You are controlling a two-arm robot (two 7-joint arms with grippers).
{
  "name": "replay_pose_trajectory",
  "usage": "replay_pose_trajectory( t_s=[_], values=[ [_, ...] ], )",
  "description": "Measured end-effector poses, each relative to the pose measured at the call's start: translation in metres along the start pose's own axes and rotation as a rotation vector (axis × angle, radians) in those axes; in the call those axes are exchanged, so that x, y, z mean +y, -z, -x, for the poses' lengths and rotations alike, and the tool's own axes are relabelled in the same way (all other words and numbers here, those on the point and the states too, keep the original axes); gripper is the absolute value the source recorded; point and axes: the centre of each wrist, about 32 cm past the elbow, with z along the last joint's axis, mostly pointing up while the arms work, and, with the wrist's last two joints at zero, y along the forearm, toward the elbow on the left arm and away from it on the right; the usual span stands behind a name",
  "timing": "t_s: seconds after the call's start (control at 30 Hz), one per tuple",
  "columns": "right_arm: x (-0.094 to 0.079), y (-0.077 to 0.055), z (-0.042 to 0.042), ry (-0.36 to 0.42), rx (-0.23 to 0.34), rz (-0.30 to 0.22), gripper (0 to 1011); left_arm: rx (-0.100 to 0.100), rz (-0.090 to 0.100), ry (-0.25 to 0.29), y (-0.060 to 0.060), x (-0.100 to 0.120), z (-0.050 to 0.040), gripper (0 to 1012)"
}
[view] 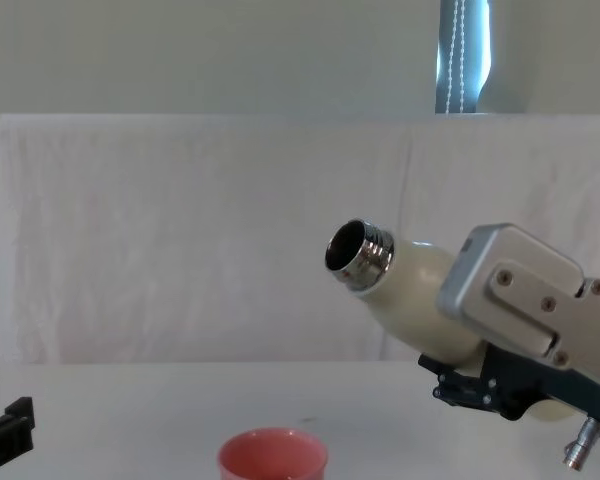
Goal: Grasp the thermos with one hand and pour water into the cup lid.
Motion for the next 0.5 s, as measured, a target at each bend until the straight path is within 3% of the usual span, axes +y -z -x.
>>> replay_pose_trajectory(
  t_s=[0.37, 0.5],
  values=[
    [-0.0014, 0.001, -0.0006, 0.013, 0.125, 0.007, 955, 0.0, 0.0, 0.0, 0.0, 0.0, 0.0, 1001],
    [-0.0022, 0.0022, -0.001, 0.023, 0.203, 0.016, 955, 0.0, 0.0, 0.0, 0.0, 0.0, 0.0, 1001]
  ],
)
